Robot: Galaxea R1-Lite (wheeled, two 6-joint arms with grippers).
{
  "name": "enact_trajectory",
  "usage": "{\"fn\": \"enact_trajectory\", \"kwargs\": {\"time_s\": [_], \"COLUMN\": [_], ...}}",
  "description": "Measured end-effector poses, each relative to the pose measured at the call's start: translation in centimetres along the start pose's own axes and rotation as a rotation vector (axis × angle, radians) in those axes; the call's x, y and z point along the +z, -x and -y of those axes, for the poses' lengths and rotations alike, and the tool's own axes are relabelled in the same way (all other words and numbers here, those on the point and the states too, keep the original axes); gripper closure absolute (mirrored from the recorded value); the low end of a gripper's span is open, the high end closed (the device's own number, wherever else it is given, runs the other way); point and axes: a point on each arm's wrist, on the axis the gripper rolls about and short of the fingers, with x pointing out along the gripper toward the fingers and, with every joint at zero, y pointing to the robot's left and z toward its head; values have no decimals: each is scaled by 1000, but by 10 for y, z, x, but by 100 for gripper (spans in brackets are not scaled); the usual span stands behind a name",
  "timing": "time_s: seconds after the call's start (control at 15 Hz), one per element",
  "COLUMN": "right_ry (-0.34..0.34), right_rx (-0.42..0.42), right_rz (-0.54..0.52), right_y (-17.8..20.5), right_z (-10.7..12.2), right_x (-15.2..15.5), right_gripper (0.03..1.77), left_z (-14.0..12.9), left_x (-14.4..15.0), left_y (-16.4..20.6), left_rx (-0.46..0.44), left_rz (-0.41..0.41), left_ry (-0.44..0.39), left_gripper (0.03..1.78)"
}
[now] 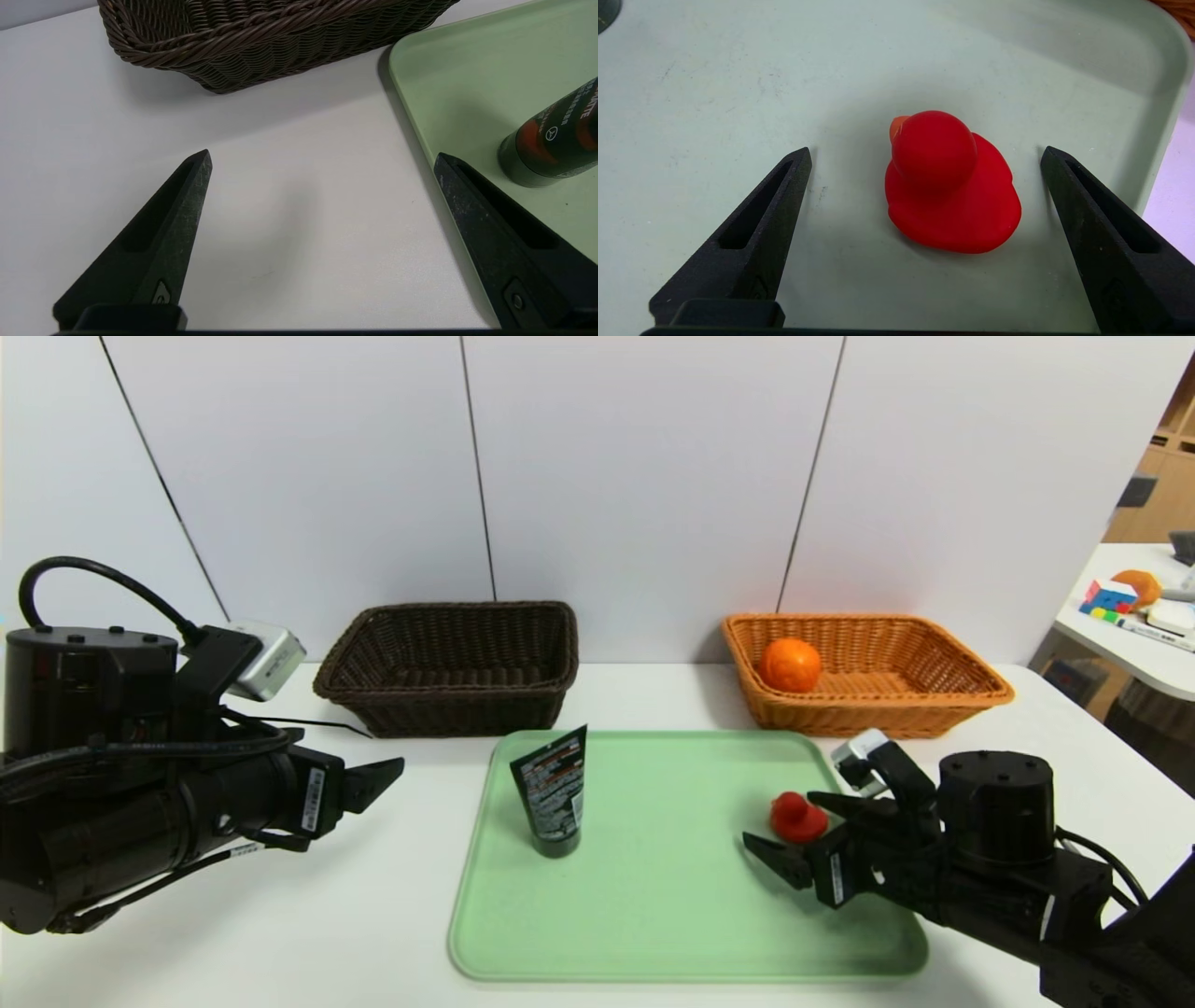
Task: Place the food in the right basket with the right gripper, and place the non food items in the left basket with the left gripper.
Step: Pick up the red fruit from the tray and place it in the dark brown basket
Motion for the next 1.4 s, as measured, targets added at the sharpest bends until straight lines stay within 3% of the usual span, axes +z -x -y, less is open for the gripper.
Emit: {"fn": "enact_trajectory", "kwargs": {"time_s": [0.27, 0.47, 0.73, 1.07, 1.4], "right_ry": [1, 2, 1, 14, 70], "right_rx": [0, 0, 0, -7, -48], "right_rz": [-4, -5, -6, 26, 134], "right_y": [-1, -1, -1, 1, 10], "right_z": [0, 0, 0, 0, -5], "right_x": [-1, -1, -2, 6, 53], "right_gripper": [13, 64, 104, 109, 110], "left_z": [0, 0, 0, 0, 0], "left_x": [0, 0, 0, -1, -4], "left_y": [0, 0, 0, 0, 0], "left_rx": [0, -1, -1, -1, -1], "left_rz": [0, 0, 1, -4, -14], "left_ry": [0, 0, 1, -1, -1], "left_gripper": [12, 12, 12, 12, 12]}}
